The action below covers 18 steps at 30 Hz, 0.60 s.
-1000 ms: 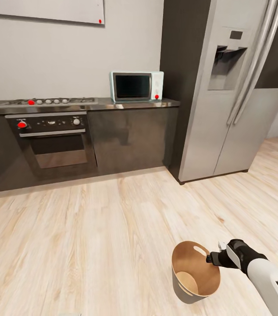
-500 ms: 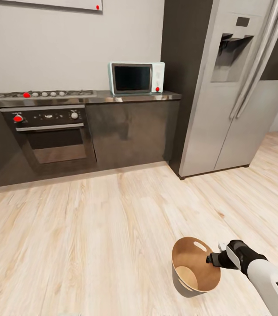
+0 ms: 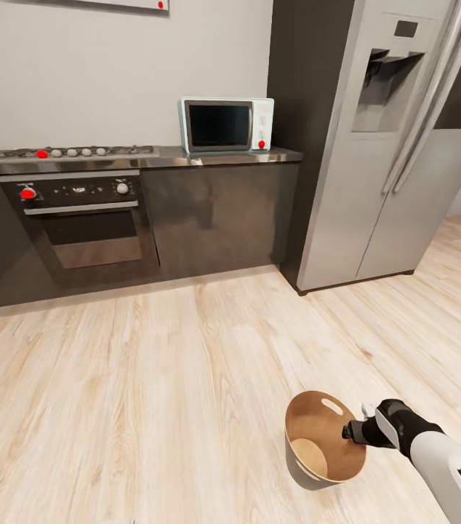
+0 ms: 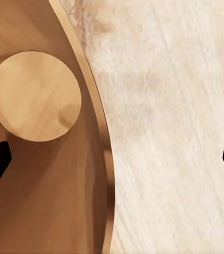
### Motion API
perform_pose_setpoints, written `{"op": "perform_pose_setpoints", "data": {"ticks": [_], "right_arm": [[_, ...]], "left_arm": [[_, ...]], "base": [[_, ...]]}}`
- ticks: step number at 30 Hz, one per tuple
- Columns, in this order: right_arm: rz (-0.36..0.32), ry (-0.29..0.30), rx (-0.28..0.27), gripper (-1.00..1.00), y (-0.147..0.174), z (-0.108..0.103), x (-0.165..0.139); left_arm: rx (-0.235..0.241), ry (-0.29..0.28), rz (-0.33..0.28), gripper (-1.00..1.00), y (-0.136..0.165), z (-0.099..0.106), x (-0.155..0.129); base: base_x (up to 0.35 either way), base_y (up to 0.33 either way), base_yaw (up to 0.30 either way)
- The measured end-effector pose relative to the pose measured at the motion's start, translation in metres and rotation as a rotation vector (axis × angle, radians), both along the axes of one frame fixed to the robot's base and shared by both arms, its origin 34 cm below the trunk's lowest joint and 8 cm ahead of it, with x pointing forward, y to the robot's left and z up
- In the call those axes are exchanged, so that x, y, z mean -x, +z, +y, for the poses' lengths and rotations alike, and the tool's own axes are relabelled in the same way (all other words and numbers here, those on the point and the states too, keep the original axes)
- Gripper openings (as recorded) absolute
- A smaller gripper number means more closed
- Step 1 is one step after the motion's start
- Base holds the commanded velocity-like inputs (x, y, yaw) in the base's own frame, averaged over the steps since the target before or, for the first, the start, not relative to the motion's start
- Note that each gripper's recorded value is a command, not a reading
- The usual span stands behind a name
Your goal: Put the three can of soda from the living room inside the tash can in the kitchen.
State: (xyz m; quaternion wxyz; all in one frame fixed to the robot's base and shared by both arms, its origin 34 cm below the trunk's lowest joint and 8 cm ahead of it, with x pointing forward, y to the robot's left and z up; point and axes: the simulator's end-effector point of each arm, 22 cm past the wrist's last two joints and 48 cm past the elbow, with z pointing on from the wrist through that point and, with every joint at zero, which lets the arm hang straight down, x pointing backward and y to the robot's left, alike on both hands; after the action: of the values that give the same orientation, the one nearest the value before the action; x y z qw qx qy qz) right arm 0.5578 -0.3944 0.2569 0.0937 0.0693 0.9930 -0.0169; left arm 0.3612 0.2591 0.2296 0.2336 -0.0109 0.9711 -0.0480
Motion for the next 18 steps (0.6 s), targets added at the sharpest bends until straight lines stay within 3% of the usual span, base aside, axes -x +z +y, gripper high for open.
{"op": "perform_pose_setpoints", "data": {"ticks": [18], "right_arm": [[0.027,0.003,0.001,1.00,-0.013,0.000,0.008]], "left_arm": [[0.001,-0.001,0.024,1.00,-0.007,0.000,0.007]], "base": [[0.000,0.000,0.000]]}}
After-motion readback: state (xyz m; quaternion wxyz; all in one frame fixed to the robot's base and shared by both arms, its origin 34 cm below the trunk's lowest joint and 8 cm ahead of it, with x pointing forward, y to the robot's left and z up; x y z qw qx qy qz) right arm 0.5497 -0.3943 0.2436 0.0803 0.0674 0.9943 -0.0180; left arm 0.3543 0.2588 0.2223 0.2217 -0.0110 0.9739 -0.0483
